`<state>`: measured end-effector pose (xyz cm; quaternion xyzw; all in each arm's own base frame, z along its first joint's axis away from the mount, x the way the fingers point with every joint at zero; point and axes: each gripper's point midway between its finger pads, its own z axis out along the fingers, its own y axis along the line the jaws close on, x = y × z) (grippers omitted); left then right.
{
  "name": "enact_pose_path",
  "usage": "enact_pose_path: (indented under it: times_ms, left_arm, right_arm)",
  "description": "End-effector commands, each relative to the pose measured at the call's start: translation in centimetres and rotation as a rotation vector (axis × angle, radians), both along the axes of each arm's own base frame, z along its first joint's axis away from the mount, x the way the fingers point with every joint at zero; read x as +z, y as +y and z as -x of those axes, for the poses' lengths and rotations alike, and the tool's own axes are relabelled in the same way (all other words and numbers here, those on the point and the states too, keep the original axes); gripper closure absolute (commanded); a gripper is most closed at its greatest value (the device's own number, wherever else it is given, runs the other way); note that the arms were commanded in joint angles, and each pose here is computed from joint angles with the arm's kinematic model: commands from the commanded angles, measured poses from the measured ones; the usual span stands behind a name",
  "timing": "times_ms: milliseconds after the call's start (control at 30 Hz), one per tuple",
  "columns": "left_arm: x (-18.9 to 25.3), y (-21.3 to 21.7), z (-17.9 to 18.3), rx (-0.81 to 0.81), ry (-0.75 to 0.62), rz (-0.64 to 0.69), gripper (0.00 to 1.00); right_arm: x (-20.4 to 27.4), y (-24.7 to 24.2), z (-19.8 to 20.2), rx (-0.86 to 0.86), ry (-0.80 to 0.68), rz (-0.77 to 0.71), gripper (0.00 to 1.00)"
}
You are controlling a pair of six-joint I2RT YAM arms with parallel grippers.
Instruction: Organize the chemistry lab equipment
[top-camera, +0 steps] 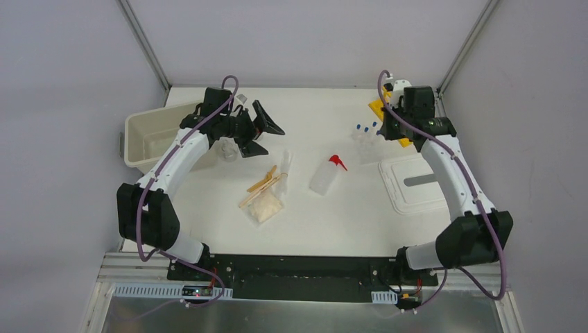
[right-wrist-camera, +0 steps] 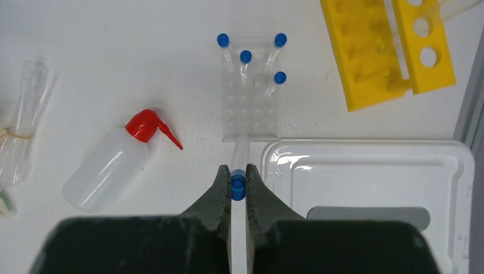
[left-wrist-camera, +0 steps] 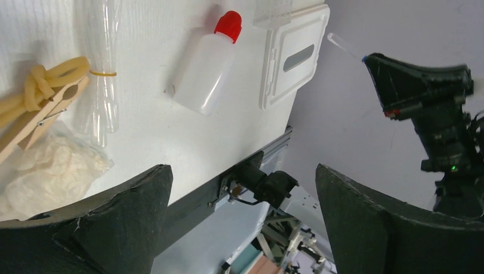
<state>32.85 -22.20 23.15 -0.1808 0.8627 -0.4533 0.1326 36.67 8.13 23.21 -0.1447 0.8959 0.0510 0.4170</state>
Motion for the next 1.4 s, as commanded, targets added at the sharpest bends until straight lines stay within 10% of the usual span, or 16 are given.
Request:
enact_pose_path:
  times_ms: [0, 1367]
  left_arm:
    - [1.8, 0.7, 0.2, -0.077, -0.184, -0.088, 0.01]
    - [-1.3, 2.7, 0.5, -0.139, -0.196, -0.295, 0.01]
  right_arm:
    - [-1.7, -0.8, -1.6, -0.113, 0.12, -0.113, 1.0]
    - [-11.2, -0.3, -7.5, -0.137, 0.196, 0.007, 1.0]
